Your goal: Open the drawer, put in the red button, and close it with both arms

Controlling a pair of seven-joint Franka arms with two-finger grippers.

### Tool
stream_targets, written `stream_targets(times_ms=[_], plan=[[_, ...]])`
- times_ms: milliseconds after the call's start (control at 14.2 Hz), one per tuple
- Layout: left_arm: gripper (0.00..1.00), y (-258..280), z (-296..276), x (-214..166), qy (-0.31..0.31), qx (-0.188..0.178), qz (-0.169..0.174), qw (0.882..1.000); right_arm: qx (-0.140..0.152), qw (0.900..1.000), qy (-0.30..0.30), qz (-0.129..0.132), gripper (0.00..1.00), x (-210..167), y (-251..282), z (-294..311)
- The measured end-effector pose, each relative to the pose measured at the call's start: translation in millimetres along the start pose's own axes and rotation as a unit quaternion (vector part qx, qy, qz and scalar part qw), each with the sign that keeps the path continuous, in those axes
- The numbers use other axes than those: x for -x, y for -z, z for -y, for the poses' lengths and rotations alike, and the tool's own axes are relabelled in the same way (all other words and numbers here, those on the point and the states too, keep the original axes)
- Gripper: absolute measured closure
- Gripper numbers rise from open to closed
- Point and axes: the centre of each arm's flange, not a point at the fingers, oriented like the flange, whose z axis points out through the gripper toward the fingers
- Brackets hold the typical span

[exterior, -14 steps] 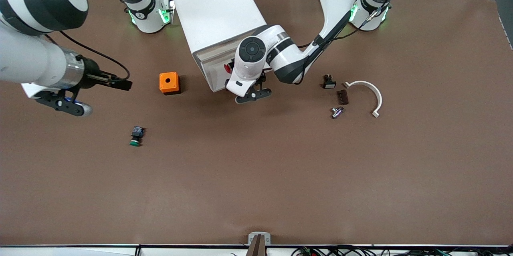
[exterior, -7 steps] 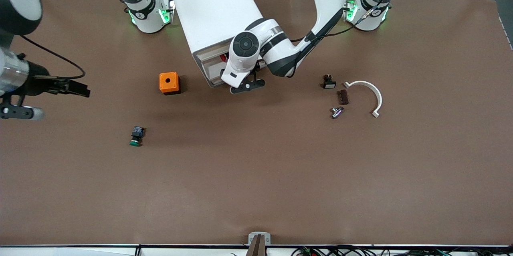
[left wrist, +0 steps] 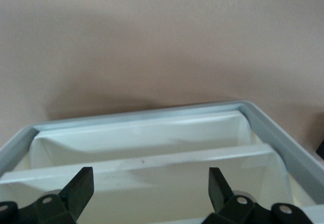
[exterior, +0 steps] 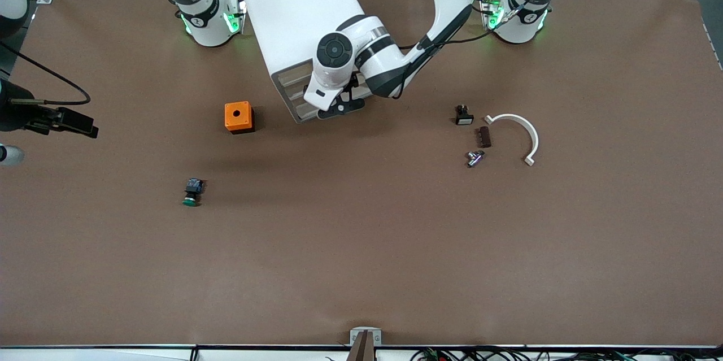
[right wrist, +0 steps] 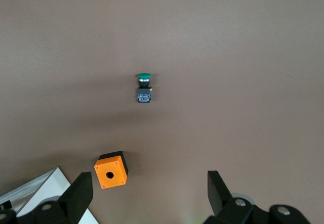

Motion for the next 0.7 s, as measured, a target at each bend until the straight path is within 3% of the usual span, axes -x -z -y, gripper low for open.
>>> stream_targets(times_ms=[492, 703], plan=[[0.00, 3, 1, -5, 0.021, 0.002, 0.008, 1.000, 0.000, 1.000, -0.007, -0.010, 0.00, 0, 8, -9], [0.00, 33, 7, -45, 0.023, 0.017, 0.003, 1.000, 0.000, 1.000, -0.008, -0.012, 0.00, 0, 9, -9]])
